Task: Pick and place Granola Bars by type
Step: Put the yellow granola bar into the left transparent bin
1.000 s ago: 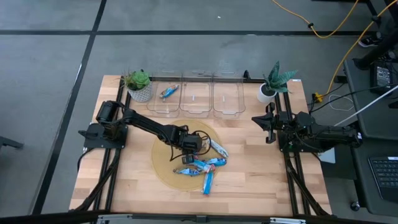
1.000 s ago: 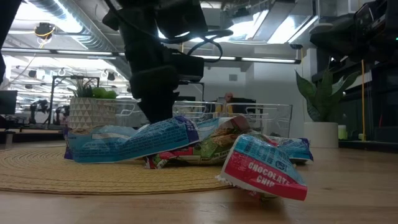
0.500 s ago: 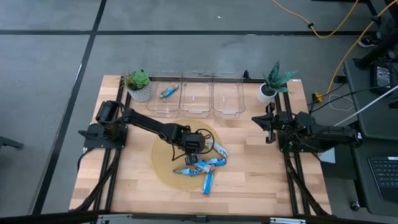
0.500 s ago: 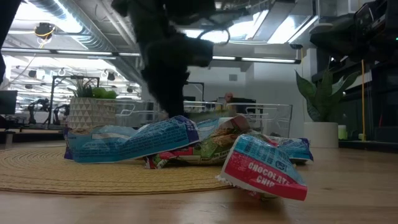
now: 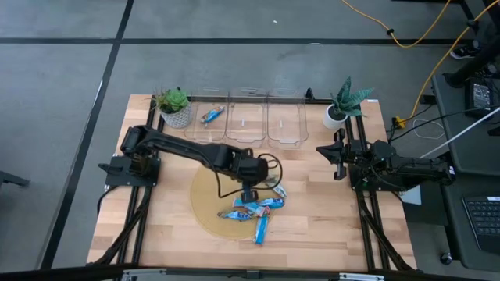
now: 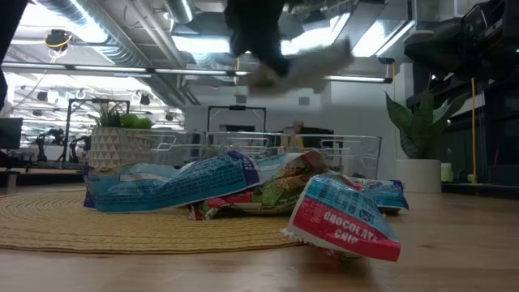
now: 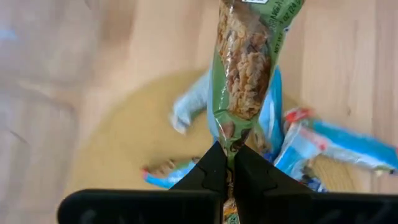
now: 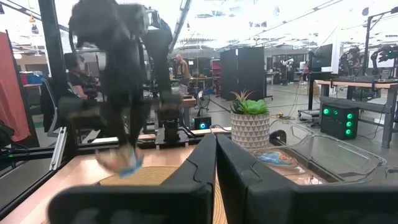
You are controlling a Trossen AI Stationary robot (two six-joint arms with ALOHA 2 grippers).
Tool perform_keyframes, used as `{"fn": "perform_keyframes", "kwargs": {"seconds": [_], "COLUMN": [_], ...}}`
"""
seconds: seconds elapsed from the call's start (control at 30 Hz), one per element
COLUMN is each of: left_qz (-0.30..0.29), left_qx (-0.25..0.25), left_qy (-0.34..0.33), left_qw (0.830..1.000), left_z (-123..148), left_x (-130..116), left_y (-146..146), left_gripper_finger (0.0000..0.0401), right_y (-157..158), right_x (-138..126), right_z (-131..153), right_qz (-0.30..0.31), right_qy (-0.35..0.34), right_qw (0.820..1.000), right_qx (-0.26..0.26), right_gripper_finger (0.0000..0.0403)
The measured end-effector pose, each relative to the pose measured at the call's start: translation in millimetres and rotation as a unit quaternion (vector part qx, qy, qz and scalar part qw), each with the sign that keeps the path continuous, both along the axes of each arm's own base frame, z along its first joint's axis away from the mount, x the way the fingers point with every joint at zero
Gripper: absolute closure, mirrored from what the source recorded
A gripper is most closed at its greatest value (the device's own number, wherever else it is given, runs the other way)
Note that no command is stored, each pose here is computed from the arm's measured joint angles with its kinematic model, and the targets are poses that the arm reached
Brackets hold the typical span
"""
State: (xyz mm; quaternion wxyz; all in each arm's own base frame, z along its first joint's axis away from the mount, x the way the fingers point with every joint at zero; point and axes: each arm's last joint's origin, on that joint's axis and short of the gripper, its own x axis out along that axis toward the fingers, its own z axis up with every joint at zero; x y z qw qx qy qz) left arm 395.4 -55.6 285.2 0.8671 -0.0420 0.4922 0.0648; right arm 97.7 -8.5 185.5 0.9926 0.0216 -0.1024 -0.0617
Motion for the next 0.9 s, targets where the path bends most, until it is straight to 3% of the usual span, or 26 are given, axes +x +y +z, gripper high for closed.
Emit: {"fn": "perform_keyframes", "kwargs": {"seconds": [0.27,0.5,0.73,0.9], "left_qz": [0.004,0.013,0.052,0.112], "left_qx": [0.034,0.039,0.056,0.096], "left_qy": [-0.068,-0.075,-0.053,-0.033], "left_qw": [0.997,0.996,0.996,0.988], "left_z": [55,66,83,105], "left_x": [6,4,-19,-52], "left_y": [16,29,55,82], "left_gripper_finger": [0.0389,0.0392,0.0389,0.0392], "right_y": [0,0,0,0], "right_x": [0,0,0,0], "right_z": [0,0,0,0], "right_qz": [0.0,0.0,0.0,0.0], "right_qy": [0.0,0.0,0.0,0.0], "right_qw": [1.0,1.0,1.0,1.0], "right_qx": [0.0,0.0,0.0,0.0], "right_gripper_finger": [0.0386,0.0386,0.0386,0.0386]}}
